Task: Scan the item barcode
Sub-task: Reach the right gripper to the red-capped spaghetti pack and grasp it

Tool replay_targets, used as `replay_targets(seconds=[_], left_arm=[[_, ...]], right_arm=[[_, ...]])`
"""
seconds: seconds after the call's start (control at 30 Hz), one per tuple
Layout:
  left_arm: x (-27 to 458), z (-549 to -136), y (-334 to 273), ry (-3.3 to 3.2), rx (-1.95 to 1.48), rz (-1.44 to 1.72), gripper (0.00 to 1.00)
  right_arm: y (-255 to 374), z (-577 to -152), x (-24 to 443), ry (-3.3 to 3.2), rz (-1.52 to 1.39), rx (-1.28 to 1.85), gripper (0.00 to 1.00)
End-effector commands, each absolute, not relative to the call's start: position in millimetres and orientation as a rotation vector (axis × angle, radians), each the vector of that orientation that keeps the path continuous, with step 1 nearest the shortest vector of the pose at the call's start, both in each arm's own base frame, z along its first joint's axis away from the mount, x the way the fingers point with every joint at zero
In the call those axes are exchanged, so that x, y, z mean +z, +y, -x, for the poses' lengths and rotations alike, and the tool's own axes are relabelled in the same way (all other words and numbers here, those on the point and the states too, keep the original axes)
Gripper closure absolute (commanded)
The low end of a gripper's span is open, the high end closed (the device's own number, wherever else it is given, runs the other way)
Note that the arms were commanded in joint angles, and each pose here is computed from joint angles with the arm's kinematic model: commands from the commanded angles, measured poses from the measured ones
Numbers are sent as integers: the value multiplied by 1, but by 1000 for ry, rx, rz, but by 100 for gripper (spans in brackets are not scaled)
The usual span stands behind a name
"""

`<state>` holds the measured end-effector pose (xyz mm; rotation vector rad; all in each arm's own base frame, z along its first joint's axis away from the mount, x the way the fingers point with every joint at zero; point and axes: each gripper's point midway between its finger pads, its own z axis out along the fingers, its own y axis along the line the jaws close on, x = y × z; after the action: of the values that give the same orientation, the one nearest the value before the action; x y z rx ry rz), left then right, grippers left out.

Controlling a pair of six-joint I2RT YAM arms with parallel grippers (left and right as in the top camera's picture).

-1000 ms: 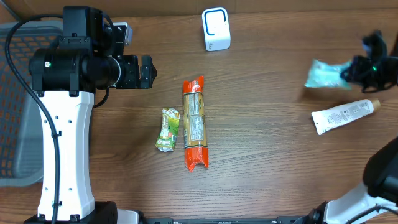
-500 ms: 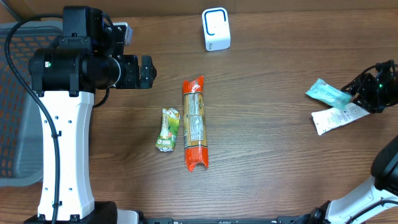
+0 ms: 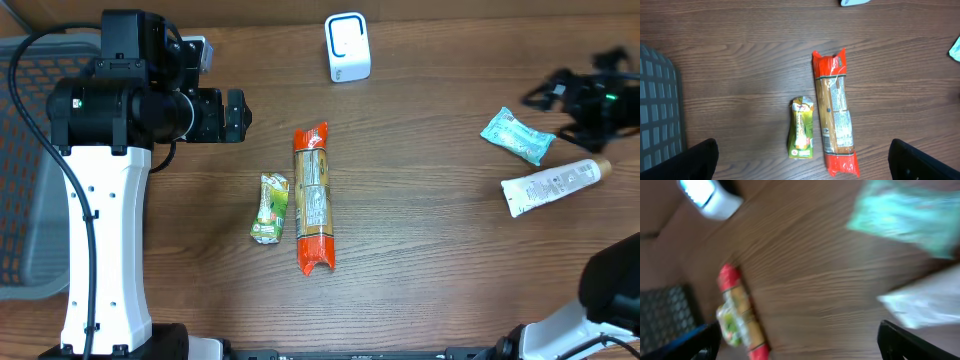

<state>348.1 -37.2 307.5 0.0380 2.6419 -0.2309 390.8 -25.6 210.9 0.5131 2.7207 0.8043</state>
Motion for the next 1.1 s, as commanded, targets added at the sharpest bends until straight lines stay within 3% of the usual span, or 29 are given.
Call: replay_targets(seconds=[0.0, 0.23, 0.57, 1.07], left_arm=[[308, -349, -36, 2636, -218, -62, 0], [308, -349, -35, 2636, -217, -62, 0], [308, -349, -36, 2636, -218, -62, 0], [308, -349, -36, 2636, -218, -62, 0]], right_arm=[[36, -390, 206, 2761, -330, 940, 0], [151, -371, 162, 2843, 92, 1003, 0], [265, -323, 93, 2882, 314, 1037, 2], [310, -295, 14, 2975, 433, 1017, 14]])
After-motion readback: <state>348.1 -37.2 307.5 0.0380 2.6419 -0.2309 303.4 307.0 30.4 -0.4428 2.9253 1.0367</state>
